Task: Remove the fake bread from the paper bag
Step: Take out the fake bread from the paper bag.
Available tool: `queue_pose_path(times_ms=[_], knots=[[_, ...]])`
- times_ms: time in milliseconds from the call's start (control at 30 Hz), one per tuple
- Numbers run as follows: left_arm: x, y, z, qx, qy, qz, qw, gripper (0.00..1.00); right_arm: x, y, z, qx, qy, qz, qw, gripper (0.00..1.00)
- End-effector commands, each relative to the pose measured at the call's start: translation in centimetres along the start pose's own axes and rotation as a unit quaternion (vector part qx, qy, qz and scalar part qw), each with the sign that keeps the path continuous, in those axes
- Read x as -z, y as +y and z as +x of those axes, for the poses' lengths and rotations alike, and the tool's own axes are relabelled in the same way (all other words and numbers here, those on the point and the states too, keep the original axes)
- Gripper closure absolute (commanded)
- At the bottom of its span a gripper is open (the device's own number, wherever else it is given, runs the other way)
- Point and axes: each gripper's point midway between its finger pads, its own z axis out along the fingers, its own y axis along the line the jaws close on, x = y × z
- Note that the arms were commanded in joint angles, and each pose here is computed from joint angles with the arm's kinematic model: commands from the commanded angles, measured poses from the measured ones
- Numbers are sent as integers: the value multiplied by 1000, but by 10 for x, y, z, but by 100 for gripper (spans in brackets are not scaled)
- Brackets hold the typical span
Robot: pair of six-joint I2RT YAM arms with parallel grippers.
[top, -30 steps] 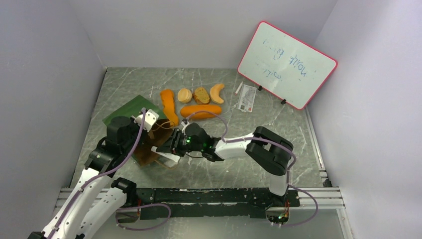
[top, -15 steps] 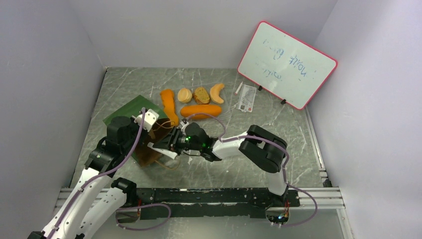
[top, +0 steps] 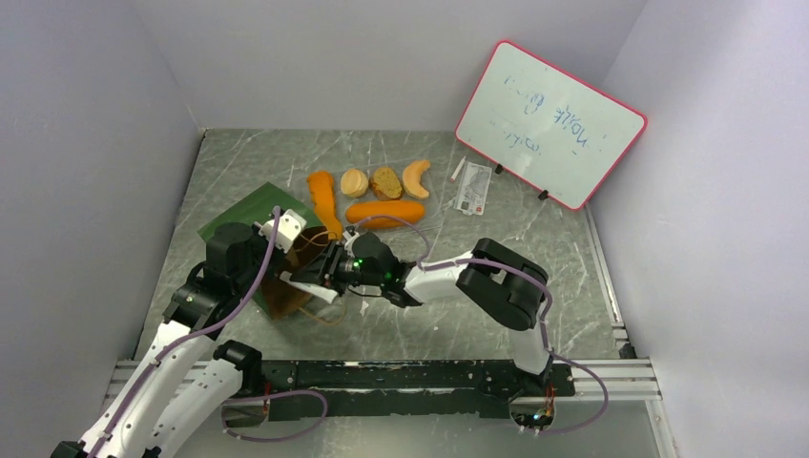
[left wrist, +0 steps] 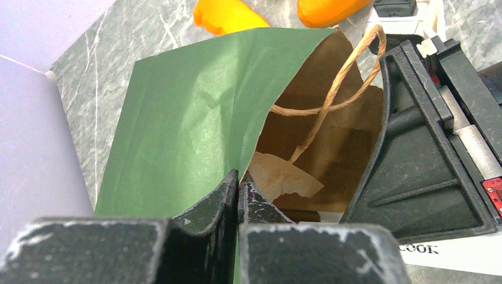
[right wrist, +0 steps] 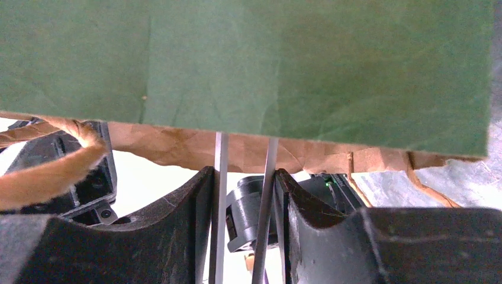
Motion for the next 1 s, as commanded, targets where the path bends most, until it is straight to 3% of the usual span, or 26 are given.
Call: queue_pose_path(times_ms=[0,233,967], knots=[[-2,-2,-13,3,-25,4,1000,93,5,14,1,8,4,-13,1000,57],[-2,-2,-14,1,-28,5,1000,93,14,5,1,6,-1,-3,1000,57],[-3,-9,-14,8,-28,18,999,93,-11,9,-8,17,-3,-8,1000,55]])
